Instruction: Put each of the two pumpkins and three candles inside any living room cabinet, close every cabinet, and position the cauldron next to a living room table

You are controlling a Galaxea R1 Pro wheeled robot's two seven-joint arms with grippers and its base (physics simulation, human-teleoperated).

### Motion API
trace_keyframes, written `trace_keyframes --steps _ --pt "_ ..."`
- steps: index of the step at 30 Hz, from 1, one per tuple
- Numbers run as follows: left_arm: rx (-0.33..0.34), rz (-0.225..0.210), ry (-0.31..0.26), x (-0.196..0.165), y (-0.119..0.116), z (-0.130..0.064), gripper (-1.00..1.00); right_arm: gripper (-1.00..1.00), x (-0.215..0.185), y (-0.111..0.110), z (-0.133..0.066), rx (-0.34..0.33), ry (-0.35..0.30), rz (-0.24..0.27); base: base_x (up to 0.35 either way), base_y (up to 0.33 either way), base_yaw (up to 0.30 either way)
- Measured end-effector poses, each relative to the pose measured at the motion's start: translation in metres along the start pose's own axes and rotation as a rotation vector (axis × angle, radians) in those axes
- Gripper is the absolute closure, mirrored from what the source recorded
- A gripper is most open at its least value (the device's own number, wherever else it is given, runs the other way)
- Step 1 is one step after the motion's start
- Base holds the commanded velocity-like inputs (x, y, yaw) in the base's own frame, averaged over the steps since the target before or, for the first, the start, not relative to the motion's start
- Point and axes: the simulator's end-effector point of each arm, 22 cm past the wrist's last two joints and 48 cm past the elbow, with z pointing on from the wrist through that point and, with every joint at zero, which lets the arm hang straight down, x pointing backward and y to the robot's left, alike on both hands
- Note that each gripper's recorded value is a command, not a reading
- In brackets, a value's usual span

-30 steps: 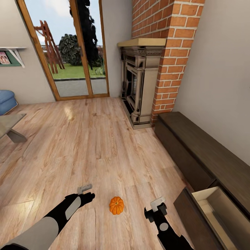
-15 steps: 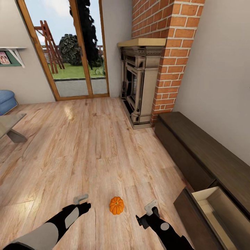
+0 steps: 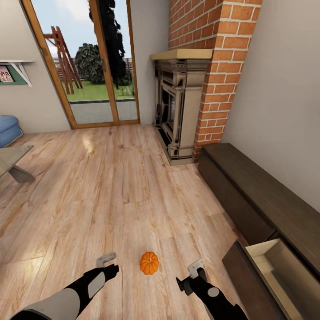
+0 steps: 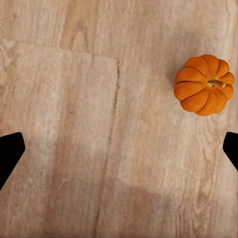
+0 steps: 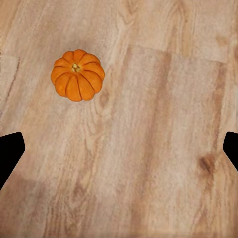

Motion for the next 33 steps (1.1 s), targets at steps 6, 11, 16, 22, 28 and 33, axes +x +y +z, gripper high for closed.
trace_keyframes --steps 6,11,16,22,28,33 --pt "-0.003 -0.002 -0.004 -0.002 0.003 -0.001 -1.00 -1.00 -0.002 0.001 0.000 -0.001 -0.003 0.000 0.000 0.000 -0.030" --pt "-0.013 0.000 0.006 0.003 0.008 -0.002 -1.00 -1.00 -0.006 0.003 -0.001 -0.003 -0.019 -0.002 0.000 0.000 -0.092" --pt "-0.011 0.000 0.006 0.003 0.007 -0.003 -1.00 -1.00 -0.009 0.003 -0.003 -0.003 -0.032 -0.005 0.000 0.000 -0.100" --pt "0.002 0.000 0.004 0.003 -0.002 -0.007 -1.00 -1.00 -0.007 0.003 -0.005 -0.004 -0.032 -0.006 0.000 0.000 -0.040" --pt "0.006 0.000 -0.004 0.000 -0.003 -0.009 -1.00 -1.00 -0.013 0.005 -0.007 -0.006 -0.066 -0.012 0.000 0.000 -0.002" --pt "0.008 -0.001 -0.011 -0.004 -0.004 -0.012 -1.00 -1.00 -0.017 0.005 -0.008 -0.005 -0.076 -0.014 0.000 0.000 0.000"
